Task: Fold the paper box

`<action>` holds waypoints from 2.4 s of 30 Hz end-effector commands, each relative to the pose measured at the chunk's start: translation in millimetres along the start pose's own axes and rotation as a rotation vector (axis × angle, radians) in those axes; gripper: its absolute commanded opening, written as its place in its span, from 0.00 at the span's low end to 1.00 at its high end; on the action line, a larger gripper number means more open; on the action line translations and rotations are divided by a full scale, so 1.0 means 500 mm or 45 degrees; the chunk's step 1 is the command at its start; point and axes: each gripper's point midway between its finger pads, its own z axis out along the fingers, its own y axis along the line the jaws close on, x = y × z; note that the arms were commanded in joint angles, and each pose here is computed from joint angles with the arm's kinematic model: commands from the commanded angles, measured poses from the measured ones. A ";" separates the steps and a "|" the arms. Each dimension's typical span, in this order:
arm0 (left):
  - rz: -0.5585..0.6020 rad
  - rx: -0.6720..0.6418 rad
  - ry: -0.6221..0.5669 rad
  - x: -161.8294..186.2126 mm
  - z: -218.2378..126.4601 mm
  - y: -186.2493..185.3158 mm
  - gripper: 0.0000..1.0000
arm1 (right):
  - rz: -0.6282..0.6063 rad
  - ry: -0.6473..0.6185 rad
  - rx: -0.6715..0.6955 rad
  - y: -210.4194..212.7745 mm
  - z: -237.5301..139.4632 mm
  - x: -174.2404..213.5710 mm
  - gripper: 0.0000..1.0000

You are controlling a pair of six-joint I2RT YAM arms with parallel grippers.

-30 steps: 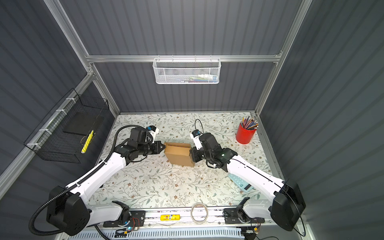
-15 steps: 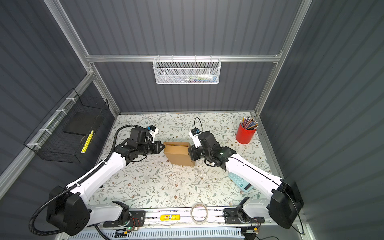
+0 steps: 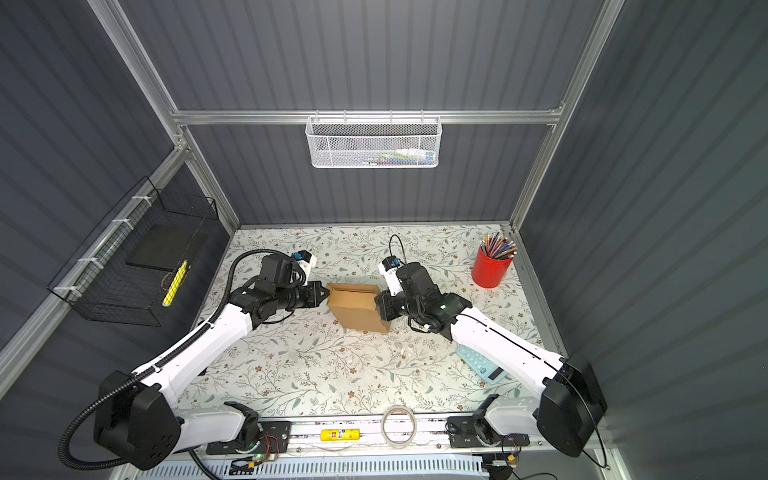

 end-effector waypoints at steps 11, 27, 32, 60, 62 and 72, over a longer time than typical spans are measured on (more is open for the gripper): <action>-0.025 0.031 0.094 0.025 0.005 -0.015 0.00 | 0.002 -0.019 -0.066 0.021 0.008 -0.013 0.08; -0.016 0.044 0.090 0.015 0.003 -0.023 0.00 | 0.021 -0.009 -0.093 0.030 0.014 -0.013 0.07; -0.016 0.043 0.091 0.014 0.004 -0.022 0.00 | 0.023 -0.014 -0.106 0.037 0.015 -0.015 0.07; -0.001 -0.007 0.098 0.017 0.006 -0.008 0.00 | 0.016 -0.010 -0.126 0.046 0.011 -0.016 0.07; -0.002 -0.007 0.096 0.016 0.007 -0.007 0.00 | 0.018 -0.018 -0.136 0.050 0.011 -0.020 0.07; -0.001 0.007 0.093 0.013 0.010 -0.012 0.00 | 0.020 -0.028 -0.170 0.062 0.009 -0.031 0.07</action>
